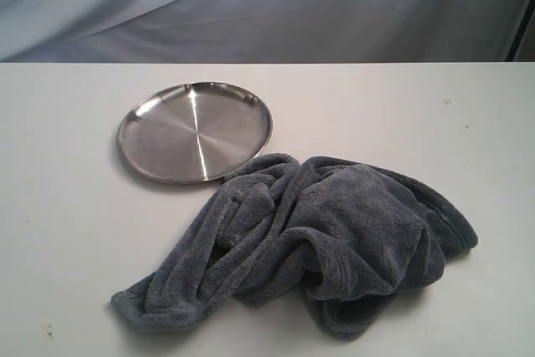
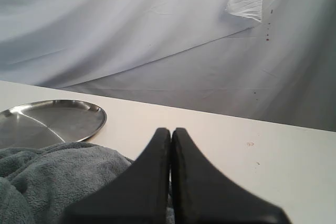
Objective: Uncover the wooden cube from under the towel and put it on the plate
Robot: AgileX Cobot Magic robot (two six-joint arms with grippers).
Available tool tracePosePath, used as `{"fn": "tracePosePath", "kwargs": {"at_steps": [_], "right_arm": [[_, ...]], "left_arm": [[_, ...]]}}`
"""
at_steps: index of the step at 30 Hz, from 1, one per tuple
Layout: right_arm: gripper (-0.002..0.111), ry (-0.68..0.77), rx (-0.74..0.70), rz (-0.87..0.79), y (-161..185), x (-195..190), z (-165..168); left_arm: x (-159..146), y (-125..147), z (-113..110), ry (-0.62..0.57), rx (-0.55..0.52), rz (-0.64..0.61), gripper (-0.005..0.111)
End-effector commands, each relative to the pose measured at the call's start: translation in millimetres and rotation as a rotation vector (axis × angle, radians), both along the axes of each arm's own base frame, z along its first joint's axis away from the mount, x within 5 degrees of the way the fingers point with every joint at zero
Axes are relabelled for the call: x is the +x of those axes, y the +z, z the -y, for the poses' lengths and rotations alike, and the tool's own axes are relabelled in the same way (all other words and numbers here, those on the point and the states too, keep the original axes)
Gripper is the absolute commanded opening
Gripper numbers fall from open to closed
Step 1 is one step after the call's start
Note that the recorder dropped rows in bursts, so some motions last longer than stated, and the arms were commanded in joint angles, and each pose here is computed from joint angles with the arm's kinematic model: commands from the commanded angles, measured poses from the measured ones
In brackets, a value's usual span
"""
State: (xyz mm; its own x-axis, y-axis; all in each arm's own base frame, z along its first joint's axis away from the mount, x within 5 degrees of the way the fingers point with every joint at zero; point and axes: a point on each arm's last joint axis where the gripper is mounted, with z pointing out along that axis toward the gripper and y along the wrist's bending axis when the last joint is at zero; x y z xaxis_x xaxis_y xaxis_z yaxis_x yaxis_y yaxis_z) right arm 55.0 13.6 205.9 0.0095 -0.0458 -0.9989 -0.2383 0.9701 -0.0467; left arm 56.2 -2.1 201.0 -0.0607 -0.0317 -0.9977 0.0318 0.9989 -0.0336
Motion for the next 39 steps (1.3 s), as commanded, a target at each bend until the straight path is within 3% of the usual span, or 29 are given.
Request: {"fn": "tracePosePath", "kwargs": {"at_steps": [1, 39], "right_arm": [[0.0, -0.008, -0.017, 0.001, -1.1, -0.1, 0.5], [0.0, -0.012, -0.064, 0.012, -1.1, 0.0, 0.9]], "left_arm": [[0.1, -1.0, 0.0, 0.0, -0.002, 0.001, 0.001], [0.1, -1.0, 0.0, -0.001, 0.0, 0.001, 0.001]]}}
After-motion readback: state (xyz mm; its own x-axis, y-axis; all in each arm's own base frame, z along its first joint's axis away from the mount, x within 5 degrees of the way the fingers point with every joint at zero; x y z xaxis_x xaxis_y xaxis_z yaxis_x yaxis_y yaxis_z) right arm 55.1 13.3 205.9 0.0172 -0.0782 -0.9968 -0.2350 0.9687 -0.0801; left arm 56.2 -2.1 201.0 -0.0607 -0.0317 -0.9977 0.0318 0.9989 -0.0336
